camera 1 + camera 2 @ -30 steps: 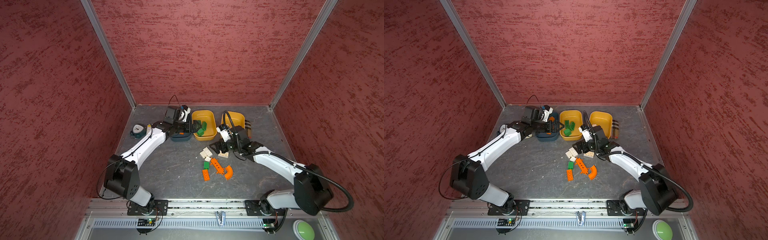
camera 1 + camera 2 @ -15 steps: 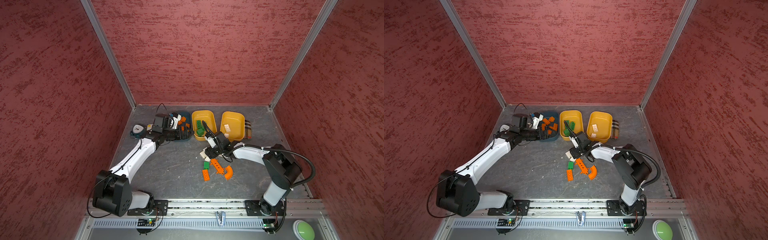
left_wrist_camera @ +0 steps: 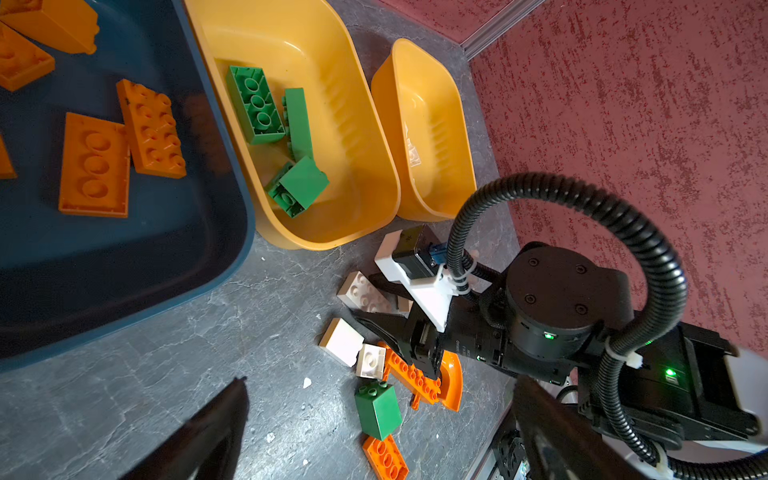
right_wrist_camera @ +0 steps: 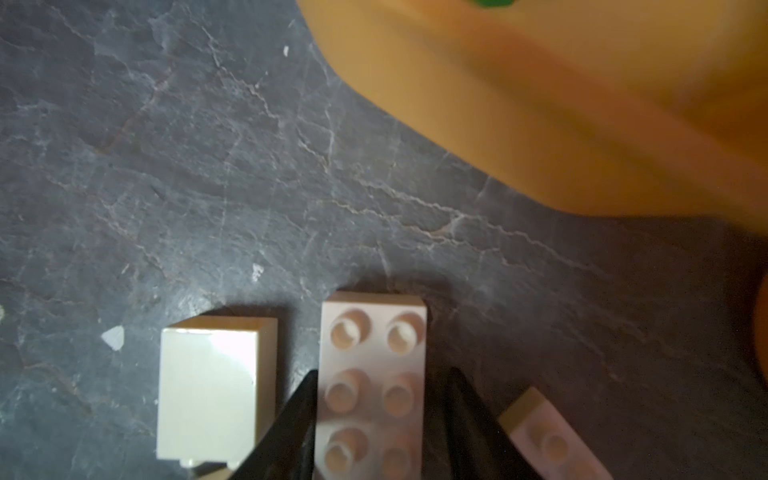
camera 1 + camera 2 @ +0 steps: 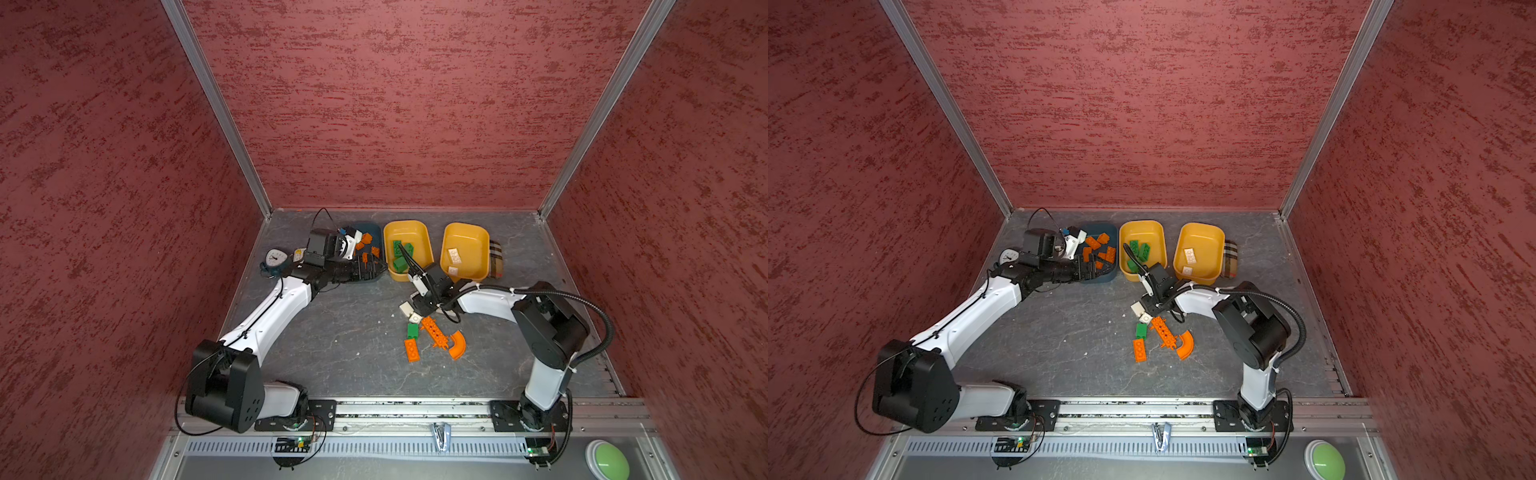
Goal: Sort the legos into containers by color
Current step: Pick up the lego from the center of the table.
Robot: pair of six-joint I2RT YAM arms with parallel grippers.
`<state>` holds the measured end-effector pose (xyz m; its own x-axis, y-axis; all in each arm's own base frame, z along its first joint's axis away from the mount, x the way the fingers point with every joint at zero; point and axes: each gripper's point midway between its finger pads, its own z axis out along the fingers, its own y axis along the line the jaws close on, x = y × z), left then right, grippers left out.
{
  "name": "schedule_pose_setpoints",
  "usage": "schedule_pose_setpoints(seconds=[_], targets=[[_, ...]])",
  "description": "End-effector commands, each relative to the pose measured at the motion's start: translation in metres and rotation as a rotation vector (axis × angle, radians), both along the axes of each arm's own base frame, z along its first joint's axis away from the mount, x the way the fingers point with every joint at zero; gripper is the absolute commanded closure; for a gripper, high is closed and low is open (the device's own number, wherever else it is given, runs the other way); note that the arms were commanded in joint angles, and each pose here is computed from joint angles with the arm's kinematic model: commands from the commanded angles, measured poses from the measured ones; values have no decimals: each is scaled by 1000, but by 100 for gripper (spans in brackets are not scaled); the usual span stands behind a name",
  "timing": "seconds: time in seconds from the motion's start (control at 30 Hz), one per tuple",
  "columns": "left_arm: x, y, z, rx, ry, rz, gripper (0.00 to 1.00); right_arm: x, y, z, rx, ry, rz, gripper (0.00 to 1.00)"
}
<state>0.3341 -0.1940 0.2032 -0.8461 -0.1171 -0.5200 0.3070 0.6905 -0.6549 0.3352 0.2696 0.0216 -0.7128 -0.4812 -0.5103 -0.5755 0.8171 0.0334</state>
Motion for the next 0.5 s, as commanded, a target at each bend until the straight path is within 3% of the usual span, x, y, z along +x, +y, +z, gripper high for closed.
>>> schedule_pose_setpoints(seconds=[0.0, 0.17, 0.47], targets=[[2, -1, 5, -2, -17, -23, 1, 3, -1, 2, -35, -8, 2, 62], [1, -2, 11, -15, -30, -35, 1, 6, 0, 40, 15, -69, -2, 71], [3, -13, 12, -63, -29, -56, 1, 47, -55, 127, 92, -232, -112, 72]])
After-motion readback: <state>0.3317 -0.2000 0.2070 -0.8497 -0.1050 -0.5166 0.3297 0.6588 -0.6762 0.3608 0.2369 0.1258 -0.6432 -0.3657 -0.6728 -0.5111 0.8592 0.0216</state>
